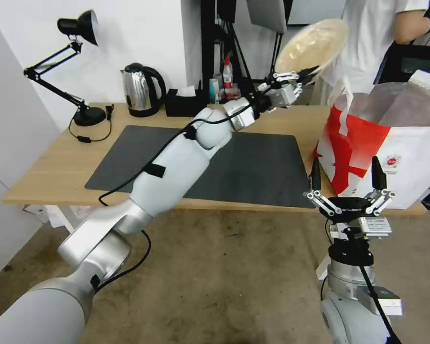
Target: Pick up the trash from the table and place it into the takeout bag.
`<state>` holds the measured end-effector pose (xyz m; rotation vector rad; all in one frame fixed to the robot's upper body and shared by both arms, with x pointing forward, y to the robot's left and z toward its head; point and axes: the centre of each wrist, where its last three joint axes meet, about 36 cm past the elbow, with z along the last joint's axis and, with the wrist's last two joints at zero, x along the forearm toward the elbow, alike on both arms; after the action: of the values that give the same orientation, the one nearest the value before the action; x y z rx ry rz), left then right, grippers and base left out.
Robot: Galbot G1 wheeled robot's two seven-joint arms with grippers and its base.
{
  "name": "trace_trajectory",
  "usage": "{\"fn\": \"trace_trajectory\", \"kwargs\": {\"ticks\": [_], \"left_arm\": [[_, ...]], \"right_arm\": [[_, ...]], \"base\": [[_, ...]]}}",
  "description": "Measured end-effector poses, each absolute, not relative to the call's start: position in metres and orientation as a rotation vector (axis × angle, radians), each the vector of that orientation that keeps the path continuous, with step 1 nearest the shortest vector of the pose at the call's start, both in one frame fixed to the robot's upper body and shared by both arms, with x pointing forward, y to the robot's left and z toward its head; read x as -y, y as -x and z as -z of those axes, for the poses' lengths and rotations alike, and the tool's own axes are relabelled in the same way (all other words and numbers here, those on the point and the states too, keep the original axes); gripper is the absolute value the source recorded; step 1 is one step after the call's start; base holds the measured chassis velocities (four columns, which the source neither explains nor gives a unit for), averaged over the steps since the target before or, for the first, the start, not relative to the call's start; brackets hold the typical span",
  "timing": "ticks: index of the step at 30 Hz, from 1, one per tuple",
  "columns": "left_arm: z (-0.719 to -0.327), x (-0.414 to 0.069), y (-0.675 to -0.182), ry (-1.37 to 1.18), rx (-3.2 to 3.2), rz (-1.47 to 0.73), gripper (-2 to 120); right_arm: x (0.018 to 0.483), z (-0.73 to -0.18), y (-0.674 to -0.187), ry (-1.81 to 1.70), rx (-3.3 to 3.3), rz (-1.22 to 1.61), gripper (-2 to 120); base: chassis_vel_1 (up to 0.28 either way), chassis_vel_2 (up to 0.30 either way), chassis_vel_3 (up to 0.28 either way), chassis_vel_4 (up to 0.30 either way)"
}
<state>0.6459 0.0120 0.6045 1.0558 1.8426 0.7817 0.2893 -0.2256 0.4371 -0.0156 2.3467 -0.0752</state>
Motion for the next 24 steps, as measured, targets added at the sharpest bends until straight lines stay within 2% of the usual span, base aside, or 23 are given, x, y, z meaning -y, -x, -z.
{"fn": "trace_trajectory", "kwargs": {"ticks": [13,24], "left_arm": [[-0.634,0.043,-0.654,-1.139,-1.731,-0.857,1],[-0.622,0.071,-0.652,-1.194,-1.714,-0.885,1]], "right_arm": [[0.215,-0.444,-0.286,0.011,-2.324,0.034,100],[0.211,-0.451,-0.282,0.005,-2.310,0.003,100]], "base": [[0.000,0.000,0.000,0.000],[0.000,0.000,0.000,0.000]]}}
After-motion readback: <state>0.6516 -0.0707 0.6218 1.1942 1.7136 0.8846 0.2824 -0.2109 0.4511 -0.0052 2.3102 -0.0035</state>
